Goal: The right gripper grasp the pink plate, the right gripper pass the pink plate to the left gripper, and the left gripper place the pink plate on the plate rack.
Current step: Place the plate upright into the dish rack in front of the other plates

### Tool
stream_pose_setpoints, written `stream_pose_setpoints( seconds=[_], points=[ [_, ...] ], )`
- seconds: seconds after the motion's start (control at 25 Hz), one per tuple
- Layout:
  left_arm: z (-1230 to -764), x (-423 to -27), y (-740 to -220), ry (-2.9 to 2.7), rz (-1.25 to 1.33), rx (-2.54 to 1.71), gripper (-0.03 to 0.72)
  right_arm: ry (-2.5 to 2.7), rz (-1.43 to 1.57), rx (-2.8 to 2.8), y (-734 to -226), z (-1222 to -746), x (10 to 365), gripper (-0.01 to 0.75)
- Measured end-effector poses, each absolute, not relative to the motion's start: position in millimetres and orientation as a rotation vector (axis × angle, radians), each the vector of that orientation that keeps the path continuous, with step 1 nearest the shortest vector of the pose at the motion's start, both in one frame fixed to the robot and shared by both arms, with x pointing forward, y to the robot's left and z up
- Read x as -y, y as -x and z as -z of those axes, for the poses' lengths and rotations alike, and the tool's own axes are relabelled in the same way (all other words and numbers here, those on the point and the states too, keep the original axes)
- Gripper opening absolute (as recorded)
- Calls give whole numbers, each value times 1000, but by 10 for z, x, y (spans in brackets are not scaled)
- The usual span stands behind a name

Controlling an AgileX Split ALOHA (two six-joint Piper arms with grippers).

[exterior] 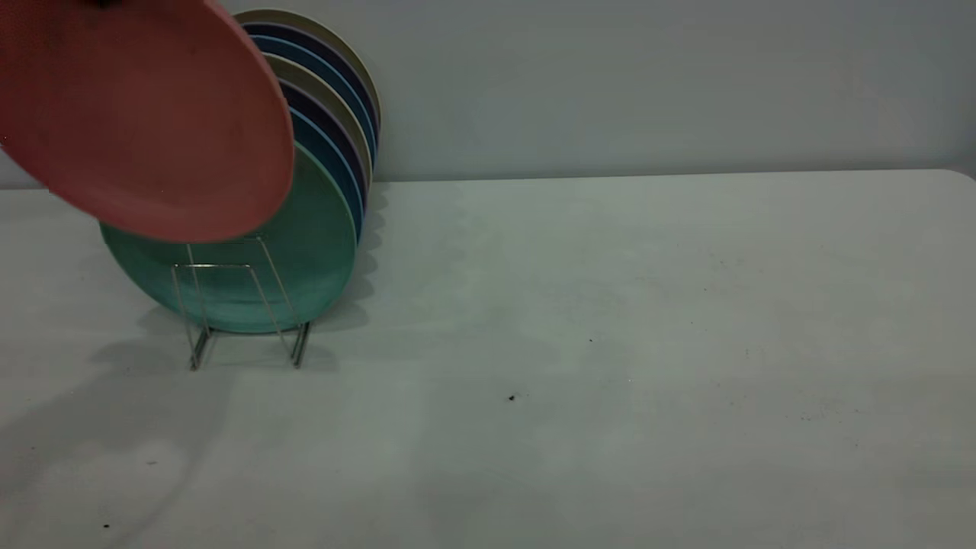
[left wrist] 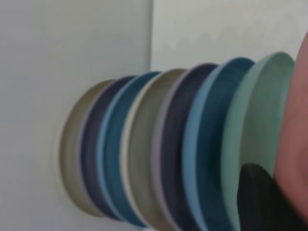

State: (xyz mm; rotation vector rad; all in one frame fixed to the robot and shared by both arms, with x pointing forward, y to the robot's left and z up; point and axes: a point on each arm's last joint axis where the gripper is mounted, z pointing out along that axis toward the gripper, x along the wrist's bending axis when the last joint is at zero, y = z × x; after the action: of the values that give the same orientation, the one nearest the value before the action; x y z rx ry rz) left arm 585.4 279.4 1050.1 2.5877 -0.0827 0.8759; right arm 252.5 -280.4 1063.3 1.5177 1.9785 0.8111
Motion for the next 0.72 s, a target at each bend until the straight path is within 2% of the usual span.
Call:
stream_pose_setpoints(
  seconds=[0.28,0.72],
  points=[
    [-10402,-2814,-5920,-2607,-874,66,89,-1563,-804,-1946,-2468,-10465,2817,457],
    [-10199,-2820,-5987,-2635,-793,62,89,-1563,-805,-1936,-2456,-10459,2819,424]
  ],
)
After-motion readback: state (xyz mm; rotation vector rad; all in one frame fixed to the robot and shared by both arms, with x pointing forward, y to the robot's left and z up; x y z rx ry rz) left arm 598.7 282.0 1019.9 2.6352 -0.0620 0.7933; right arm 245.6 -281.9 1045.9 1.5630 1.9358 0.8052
